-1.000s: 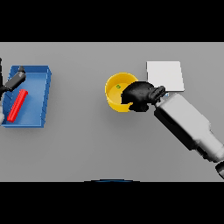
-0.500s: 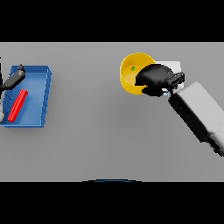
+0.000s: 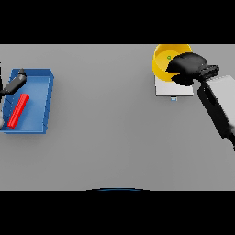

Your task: Pick up the red beaker and tilt it to pour out 1 green nut into yellow bowl. Pick up the yellow bowl and place it on the metallic measuring scale.

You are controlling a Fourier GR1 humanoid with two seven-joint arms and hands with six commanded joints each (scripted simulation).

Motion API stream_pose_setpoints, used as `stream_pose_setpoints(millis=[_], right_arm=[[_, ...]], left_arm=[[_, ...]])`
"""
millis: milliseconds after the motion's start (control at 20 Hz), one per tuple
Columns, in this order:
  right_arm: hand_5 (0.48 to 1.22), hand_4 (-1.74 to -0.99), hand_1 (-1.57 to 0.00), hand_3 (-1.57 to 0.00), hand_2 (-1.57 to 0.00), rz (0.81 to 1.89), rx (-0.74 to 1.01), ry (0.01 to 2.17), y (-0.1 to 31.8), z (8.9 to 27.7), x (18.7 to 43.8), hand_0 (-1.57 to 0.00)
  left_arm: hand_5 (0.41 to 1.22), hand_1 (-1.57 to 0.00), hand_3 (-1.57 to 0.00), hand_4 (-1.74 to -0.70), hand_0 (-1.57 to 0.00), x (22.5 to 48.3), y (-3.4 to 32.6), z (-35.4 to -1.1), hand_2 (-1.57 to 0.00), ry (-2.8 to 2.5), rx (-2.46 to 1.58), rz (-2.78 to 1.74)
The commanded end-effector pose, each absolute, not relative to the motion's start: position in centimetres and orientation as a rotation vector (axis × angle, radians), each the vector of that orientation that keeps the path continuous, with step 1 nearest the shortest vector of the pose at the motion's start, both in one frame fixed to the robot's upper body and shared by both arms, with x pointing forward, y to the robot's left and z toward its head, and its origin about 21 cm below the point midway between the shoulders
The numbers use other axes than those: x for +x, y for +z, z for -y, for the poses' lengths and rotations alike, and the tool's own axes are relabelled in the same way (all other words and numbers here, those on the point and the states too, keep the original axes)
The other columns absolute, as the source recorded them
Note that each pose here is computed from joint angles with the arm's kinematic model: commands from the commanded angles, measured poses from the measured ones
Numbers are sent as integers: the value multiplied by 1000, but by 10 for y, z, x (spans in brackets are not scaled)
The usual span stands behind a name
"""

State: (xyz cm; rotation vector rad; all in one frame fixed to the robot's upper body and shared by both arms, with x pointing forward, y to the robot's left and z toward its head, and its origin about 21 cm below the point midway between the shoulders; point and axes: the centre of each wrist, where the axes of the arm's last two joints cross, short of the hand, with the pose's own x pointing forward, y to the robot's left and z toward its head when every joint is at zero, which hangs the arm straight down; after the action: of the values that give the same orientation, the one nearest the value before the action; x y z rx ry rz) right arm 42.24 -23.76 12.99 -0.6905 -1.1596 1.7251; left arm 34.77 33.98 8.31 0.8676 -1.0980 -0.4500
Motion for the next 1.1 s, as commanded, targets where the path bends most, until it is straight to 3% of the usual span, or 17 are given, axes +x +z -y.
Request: stream_pose_setpoints(millis=[0,250,500,600,750,800,900,950,1050], right_arm=[[1221,-1741,-1571,-1200,-1495,1151,-700,1716,126,243,423,-1571],[1221,-1741,-1571,-1351,-1407,1115,-693,1665,98,261,429,-1571],[1221,-1741,-1571,-1338,-1362,1106,-672,1635,85,265,432,-1571],[1221,-1741,-1571,-1403,-1345,1122,-661,1631,83,266,434,-1571],[1221,-1741,-1571,-1451,-1335,1113,-644,1622,75,266,432,-1464],[1221,-1734,-1501,-1390,-1382,1114,-643,1622,76,266,433,-1448],[1221,-1737,-1484,-1097,-1450,1122,-645,1612,80,263,434,-1492],[1221,-1688,-1337,-990,-1286,1122,-644,1608,80,263,435,-1439],[1080,-1629,-882,-796,-921,1096,-652,1623,78,268,433,-990]], left_arm=[[688,1,1,-726,1,349,85,-339,1,-447,873,1103],[682,1,1,-724,1,345,85,-341,1,-449,877,1105],[675,1,1,-728,1,347,89,-341,1,-446,886,1108],[673,1,1,-726,1,345,86,-341,1,-453,879,1104],[668,1,1,-722,1,347,86,-341,1,-454,887,1102],[667,1,1,-724,1,348,86,-340,1,-454,885,1100],[671,1,1,-724,1,351,89,-340,1,-455,886,1102],[671,1,1,-722,1,352,88,-339,1,-451,887,1093],[668,1,1,-719,1,351,89,-336,1,-461,883,1101]])
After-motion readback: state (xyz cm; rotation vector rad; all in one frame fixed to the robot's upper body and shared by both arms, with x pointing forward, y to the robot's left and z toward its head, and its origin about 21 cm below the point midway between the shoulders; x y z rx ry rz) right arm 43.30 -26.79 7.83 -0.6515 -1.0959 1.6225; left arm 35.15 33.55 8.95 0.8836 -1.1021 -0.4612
